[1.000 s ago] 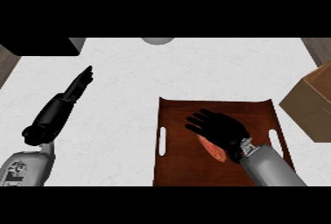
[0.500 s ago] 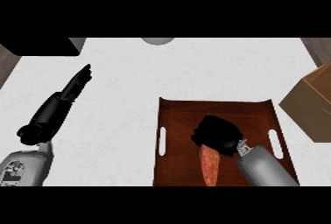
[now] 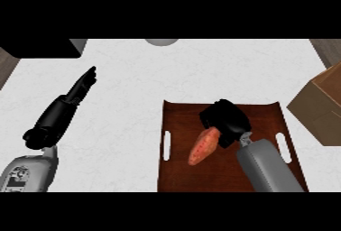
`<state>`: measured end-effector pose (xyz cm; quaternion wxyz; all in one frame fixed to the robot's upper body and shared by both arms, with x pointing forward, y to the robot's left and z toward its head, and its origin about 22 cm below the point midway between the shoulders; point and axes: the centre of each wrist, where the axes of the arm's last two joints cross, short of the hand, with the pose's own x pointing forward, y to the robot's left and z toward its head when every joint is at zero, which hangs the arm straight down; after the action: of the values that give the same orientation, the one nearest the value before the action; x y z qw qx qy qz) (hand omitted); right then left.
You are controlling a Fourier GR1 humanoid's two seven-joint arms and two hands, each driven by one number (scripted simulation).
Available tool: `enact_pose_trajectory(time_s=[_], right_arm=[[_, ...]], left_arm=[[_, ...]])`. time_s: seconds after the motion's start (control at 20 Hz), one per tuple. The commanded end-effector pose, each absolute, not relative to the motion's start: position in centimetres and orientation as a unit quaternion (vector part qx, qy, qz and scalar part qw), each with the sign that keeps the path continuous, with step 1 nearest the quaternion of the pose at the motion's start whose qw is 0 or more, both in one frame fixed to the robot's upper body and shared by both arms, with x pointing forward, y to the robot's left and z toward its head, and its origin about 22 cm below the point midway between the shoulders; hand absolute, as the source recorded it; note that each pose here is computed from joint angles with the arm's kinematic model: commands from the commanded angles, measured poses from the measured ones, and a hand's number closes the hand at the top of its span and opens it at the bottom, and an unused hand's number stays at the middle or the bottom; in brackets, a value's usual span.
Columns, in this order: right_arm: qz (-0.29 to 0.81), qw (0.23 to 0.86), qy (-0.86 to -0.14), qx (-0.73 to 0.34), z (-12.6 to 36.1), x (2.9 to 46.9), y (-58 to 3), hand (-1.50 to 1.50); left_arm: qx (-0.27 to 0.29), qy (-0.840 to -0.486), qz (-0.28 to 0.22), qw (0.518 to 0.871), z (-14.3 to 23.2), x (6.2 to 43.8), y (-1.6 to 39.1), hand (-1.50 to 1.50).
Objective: Pick the sweet potato from the tray and place it in the cardboard box
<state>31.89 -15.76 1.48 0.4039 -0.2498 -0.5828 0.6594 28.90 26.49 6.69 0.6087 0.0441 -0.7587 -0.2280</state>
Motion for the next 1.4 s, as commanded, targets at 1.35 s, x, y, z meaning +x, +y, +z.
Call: enact_pose_trajectory(time_s=[1.35], right_arm=[[0.163, 0.555, -0.587, -0.566, 20.4, 35.1, -30.6, 1.50]], left_arm=[[0.047, -0.758, -0.228, 0.609, 6.4, 28.7, 26.2, 0.00]])
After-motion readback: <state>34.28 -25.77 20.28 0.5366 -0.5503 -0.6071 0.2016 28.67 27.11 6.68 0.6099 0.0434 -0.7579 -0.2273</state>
